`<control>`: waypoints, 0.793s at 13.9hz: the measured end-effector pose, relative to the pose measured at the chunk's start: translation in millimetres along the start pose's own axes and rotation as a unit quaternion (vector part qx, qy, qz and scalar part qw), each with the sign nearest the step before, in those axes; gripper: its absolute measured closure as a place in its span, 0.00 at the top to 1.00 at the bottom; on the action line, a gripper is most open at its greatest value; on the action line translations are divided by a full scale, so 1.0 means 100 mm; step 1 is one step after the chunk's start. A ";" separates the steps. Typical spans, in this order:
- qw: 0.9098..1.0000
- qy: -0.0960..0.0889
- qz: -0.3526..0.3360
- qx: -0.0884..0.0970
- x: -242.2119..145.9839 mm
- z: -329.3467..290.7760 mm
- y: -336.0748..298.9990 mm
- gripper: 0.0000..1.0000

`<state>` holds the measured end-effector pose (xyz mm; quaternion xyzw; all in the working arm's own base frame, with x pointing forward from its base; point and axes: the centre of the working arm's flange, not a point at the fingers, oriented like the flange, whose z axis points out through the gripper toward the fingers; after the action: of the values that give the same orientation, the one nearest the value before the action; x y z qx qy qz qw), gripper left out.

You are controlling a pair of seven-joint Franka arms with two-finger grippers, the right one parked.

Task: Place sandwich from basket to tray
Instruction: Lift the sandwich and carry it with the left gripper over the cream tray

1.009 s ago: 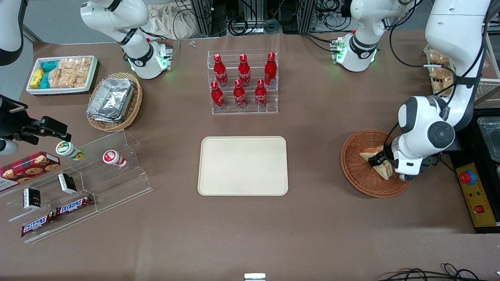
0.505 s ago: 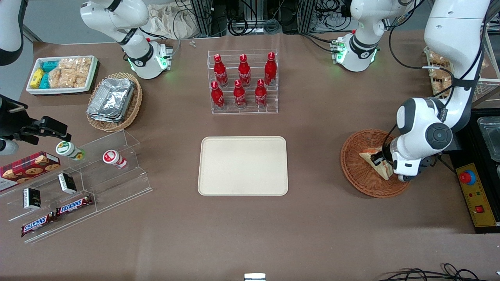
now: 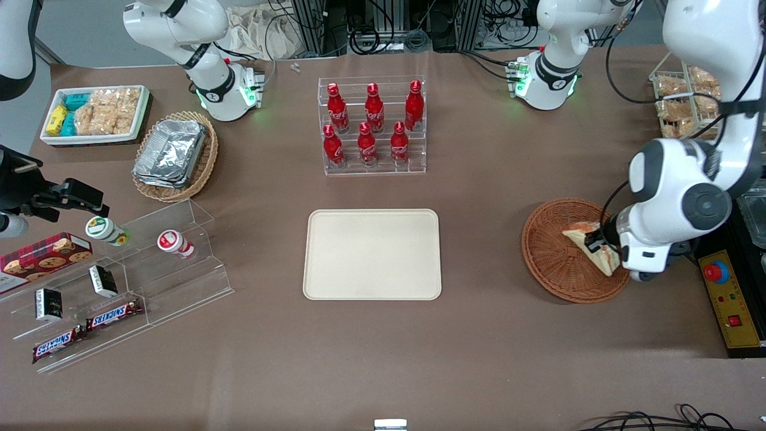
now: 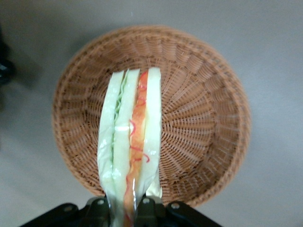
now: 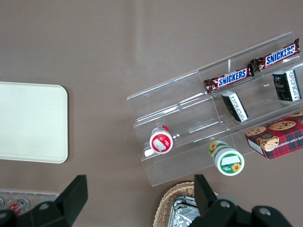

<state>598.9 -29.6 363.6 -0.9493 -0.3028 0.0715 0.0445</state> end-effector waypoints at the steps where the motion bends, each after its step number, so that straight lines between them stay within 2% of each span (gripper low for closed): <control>1: 1.000 -0.003 0.005 0.006 -0.04 -0.31 0.01 0.18; 3: 1.000 -0.006 0.022 0.013 -0.23 -0.99 0.10 0.18; 6: 0.997 0.013 0.071 -0.006 -0.69 -1.76 0.44 0.18; 8: 0.993 0.025 0.114 -0.023 -1.08 -1.98 0.76 0.18; 11: 0.981 0.014 0.190 -0.037 -1.66 -1.88 1.31 0.18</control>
<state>570.4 -240.7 550.5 -0.9915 -0.1183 0.0541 -0.0004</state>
